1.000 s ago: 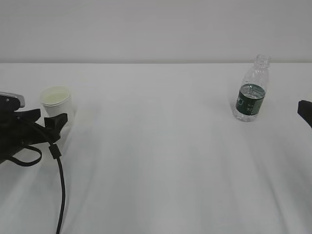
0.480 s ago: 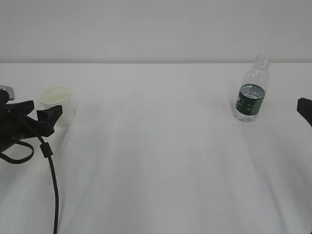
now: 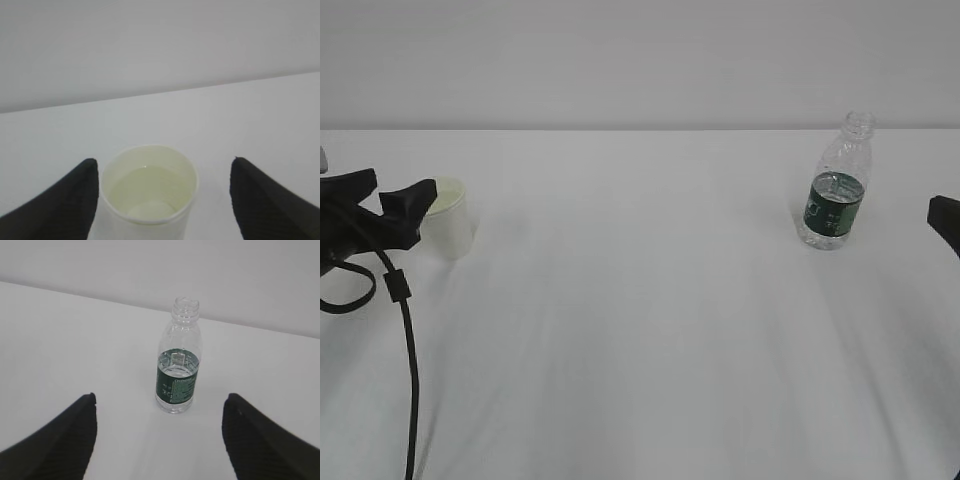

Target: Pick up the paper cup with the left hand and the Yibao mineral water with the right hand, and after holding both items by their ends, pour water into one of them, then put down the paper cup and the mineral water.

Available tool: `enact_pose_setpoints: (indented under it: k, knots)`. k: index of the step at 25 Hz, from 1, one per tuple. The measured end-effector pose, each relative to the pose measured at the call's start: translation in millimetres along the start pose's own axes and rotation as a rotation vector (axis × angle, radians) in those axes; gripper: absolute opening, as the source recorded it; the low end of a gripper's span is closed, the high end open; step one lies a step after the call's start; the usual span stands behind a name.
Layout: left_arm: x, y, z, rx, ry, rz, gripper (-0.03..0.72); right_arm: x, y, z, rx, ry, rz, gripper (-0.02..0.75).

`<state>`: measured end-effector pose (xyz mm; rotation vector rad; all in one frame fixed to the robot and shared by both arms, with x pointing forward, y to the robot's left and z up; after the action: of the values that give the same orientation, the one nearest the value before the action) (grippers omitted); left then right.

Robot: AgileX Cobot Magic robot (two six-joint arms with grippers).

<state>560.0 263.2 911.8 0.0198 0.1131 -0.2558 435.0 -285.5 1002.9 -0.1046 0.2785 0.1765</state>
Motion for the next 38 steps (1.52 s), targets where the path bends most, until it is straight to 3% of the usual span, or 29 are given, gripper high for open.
enact_pose_setpoints:
  k: [22,38]
  knots:
    - [-21.0,-2.7,70.8,0.051,-0.215,0.002,0.575,-0.5,3.7,9.3,0.009,-0.092,0.037,0.59]
    - [-46.2,-5.2,113.0,0.091,-0.259,0.022,0.575,-0.8,4.8,12.0,0.007,-0.119,0.048,0.591]
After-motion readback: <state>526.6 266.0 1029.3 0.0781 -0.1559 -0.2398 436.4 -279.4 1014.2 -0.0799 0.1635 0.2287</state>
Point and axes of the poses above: a point on each arm's last joint axis where the gripper is mounted, x pointing out along that axis toward the gripper, y along the wrist's bending axis when the last joint is at zero, z = x × y, the point moved 1 cm from there along x, pointing out along that axis toward the gripper, and after that the axes turned 2 degrees about x, right-handed, at the moved point
